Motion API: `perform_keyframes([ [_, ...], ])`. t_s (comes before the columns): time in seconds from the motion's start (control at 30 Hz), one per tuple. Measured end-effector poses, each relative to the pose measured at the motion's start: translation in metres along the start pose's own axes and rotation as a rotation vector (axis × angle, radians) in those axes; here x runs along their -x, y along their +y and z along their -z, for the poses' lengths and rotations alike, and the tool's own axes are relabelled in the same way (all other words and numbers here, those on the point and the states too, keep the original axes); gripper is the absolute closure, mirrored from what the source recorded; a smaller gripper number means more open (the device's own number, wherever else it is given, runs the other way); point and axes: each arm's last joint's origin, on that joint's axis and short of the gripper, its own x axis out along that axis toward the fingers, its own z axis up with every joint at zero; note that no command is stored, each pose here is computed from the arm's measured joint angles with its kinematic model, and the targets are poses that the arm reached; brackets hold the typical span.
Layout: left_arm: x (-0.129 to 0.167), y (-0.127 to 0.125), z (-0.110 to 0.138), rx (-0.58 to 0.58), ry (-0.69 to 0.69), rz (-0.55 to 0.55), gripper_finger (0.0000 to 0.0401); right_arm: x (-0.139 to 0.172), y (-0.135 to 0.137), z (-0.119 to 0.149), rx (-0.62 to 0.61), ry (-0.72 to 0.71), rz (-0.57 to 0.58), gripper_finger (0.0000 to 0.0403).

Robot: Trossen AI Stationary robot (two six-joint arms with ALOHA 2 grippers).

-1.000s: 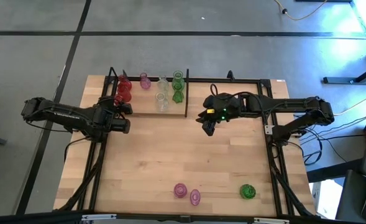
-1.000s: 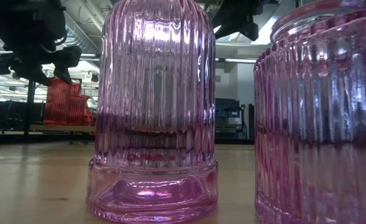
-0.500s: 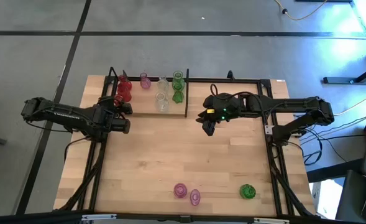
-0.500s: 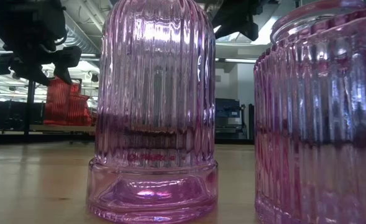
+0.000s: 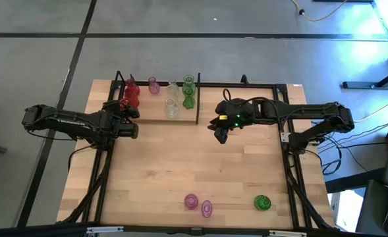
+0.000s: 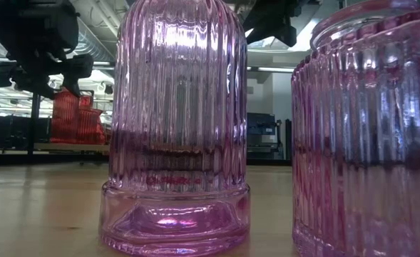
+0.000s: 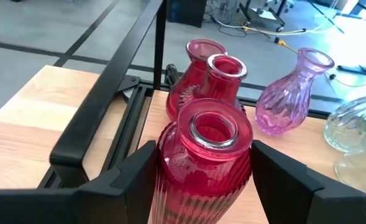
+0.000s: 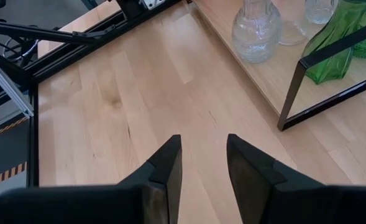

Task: Sort vases onto shelf
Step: Put the red vase on the shelf aligned with the other red vases

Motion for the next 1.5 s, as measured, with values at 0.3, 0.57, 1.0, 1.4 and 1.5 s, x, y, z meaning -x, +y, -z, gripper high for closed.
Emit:
perform_keyframes([
  [0.3, -0.0004, 0.0001, 0.0000, 0.002, 0.002, -0.004, 0.0180, 0.0000, 0.0000, 0.0000, 0.000, 0.000, 0.000, 0.0292],
  [0.57, -0.0004, 0.0001, 0.0001, 0.004, 0.006, -0.005, 0.0178, 0.0000, 0.0000, 0.0000, 0.000, 0.000, 0.000, 0.0292],
  [1.0, -0.0006, 0.0007, 0.0016, -0.049, 0.044, -0.012, 0.0127, 0.0000, 0.0001, 0.0000, 0.001, 0.000, 0.000, 0.0292],
  [1.4, -0.0006, 0.0007, 0.0020, -0.049, 0.059, -0.013, 0.0122, 0.0000, 0.0009, 0.0001, 0.001, 0.009, -0.025, 0.0292],
  [1.5, -0.0005, 0.0006, 0.0017, -0.048, 0.057, -0.013, 0.0122, 0.0000, 0.0011, 0.0002, -0.009, 0.013, -0.033, 0.0292],
])
